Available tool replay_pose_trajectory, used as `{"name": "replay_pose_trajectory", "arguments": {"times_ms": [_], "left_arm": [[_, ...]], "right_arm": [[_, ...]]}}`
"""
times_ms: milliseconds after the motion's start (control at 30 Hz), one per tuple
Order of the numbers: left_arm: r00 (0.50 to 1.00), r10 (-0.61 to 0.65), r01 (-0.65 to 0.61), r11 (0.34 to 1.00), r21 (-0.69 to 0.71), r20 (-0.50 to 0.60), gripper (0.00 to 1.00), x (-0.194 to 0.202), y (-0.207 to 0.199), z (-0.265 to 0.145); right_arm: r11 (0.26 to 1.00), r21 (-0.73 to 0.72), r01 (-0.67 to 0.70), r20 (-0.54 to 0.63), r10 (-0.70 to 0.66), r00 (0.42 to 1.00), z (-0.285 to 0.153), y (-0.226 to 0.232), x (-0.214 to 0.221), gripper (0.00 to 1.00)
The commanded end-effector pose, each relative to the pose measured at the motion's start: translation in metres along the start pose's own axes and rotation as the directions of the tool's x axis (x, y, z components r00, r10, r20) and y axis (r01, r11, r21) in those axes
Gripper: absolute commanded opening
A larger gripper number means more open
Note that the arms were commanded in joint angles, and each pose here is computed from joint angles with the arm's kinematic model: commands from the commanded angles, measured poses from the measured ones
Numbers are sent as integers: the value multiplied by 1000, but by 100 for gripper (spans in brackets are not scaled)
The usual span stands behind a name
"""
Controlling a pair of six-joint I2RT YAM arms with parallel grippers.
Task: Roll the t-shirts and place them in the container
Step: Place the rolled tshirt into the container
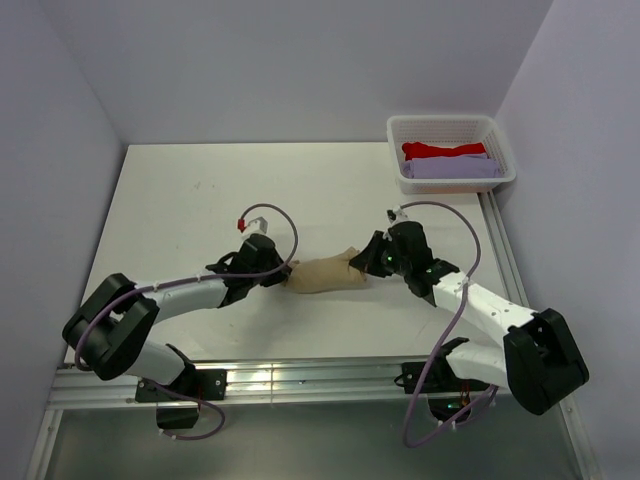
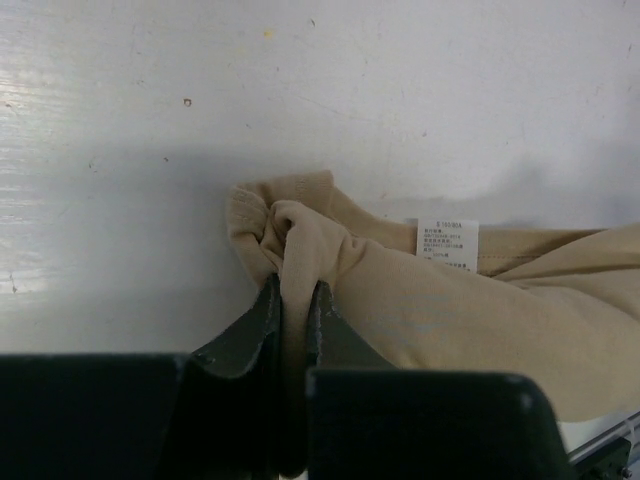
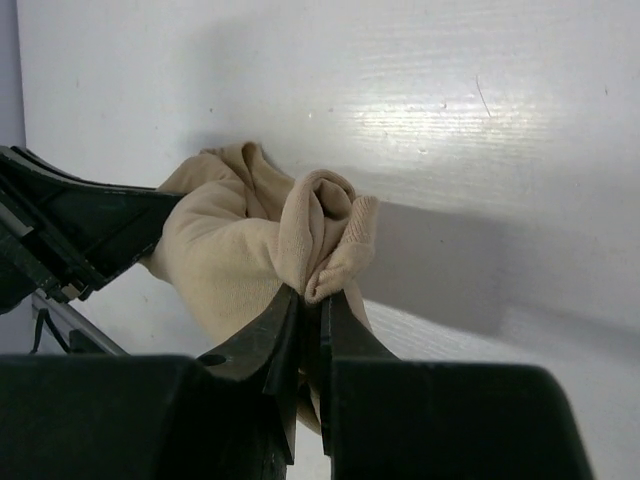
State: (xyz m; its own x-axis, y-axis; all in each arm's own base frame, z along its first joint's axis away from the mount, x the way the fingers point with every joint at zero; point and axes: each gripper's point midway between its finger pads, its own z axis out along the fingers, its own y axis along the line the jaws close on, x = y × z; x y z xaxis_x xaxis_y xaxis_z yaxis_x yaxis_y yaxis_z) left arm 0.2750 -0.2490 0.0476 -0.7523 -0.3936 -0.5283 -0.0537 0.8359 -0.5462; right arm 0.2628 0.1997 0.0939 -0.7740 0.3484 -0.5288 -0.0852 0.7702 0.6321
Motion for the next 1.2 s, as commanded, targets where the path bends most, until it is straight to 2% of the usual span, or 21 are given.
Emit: {"name": "replay_pose_trajectory", "arguments": {"times_ms": [0, 333, 567, 700, 733, 767, 800, 900, 1000, 1167], "left_arm": [[999, 38, -37, 999, 16, -27, 0, 2, -9, -13], [998, 10, -9, 1000, 13, -58, 0, 22, 6, -6], [996, 25, -26, 1000, -7, -87, 0, 31, 11, 3], [995, 25, -30, 998, -50, -97, 18, 39, 24, 5], [995, 27, -32, 998, -52, -94, 30, 39, 26, 3], [996, 28, -33, 998, -54, -90, 36, 39, 27, 2], [996, 30, -34, 998, -55, -80, 46, 36, 27, 1], [997, 40, -44, 997, -58, -66, 57, 32, 28, -5], [997, 53, -58, 996, -69, -64, 64, 29, 30, -10], [995, 38, -44, 997, -59, -92, 65, 35, 40, -12]], "right_arm": [[999, 1, 37, 28, -37, 999, -2, 6, -15, 0], [996, 82, 20, -45, -17, 999, 21, -33, 6, 0], [989, 143, 41, -50, -34, 998, 28, -45, 2, 0], [985, 165, 51, -55, -42, 998, 30, -51, 3, 0], [984, 169, 58, -57, -49, 997, 31, -52, 3, 0], [984, 170, 61, -62, -51, 997, 31, -53, 5, 0], [984, 165, 65, -63, -56, 996, 32, -52, 5, 0], [983, 165, 75, -67, -64, 996, 33, -53, 5, 0], [982, 166, 86, -71, -75, 995, 33, -54, 5, 0], [981, 168, 93, -82, -80, 993, 35, -56, 7, 0]]}}
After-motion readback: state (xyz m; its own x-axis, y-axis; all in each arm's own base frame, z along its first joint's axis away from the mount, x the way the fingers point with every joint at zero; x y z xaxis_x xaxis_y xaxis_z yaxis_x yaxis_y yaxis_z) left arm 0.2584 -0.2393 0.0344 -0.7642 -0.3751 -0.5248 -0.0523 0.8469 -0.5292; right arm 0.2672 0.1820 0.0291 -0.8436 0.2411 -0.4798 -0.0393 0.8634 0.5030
